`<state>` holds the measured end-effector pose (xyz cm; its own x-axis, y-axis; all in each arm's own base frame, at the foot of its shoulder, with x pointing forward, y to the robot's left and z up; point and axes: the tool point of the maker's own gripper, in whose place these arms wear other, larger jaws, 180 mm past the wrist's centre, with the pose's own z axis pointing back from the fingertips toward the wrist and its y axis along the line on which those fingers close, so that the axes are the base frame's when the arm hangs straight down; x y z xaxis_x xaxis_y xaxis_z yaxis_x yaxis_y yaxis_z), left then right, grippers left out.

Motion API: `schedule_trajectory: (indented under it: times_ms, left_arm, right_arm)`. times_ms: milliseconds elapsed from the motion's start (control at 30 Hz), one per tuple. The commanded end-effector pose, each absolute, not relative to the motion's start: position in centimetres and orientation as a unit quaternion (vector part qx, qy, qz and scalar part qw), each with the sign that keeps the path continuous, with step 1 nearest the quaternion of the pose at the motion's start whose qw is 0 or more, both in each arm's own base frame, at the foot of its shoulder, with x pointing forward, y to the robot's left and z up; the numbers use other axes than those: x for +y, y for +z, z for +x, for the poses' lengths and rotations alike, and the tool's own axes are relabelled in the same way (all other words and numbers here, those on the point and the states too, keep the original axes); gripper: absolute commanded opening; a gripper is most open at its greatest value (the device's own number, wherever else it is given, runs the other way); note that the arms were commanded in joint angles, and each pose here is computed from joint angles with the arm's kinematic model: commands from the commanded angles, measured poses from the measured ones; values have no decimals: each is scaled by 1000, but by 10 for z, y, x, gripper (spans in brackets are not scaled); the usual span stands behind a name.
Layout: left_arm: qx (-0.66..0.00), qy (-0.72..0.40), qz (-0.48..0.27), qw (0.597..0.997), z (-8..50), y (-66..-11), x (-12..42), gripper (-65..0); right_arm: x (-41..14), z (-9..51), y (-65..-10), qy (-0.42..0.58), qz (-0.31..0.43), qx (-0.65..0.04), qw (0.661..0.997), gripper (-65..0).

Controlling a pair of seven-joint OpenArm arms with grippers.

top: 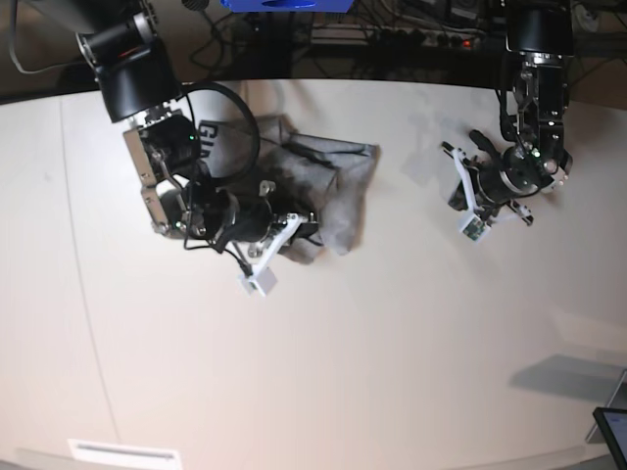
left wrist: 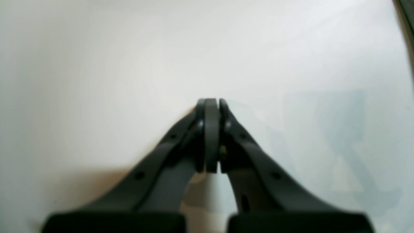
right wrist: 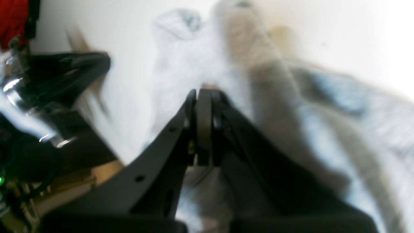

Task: Fold the T-shirt properly
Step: 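Tuck and flatten the bundle's loose end with the right gripper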

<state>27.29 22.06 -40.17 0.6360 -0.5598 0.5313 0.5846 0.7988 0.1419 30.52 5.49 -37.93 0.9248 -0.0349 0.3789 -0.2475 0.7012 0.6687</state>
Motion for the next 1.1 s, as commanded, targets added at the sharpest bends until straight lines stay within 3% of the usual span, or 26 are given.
schedule_trajectory:
  times_ms: [0,233,433,567,900,1067]
  left_arm:
    - [-285,-325,-13,902,275,-398,225,-650]
    - [-287,-323,-12,902,276,-397,226,-650]
    - [-288,-322,-11,902,277,-396,226,-650]
    - [-287,-325,-13,901,276,-397,225,-650]
    - [-288,-323,-12,902,277,-396,226,-650]
    - [-289,-322,-11,902,277,-395,227,-650]
  right_arm:
    - [60,321,-348,77,398,-225,886,-650]
    - [51,316,-306,35,406,-235,883,-650]
    - [45,282,-342,-34,398,-171,901,-650]
    - [43,275,-354,-54,394,-172,901,-650]
    - [26,248,-448,-121,331,-96,931,-650]
    - [32,249,-446,-112,332,-110,930,-650]
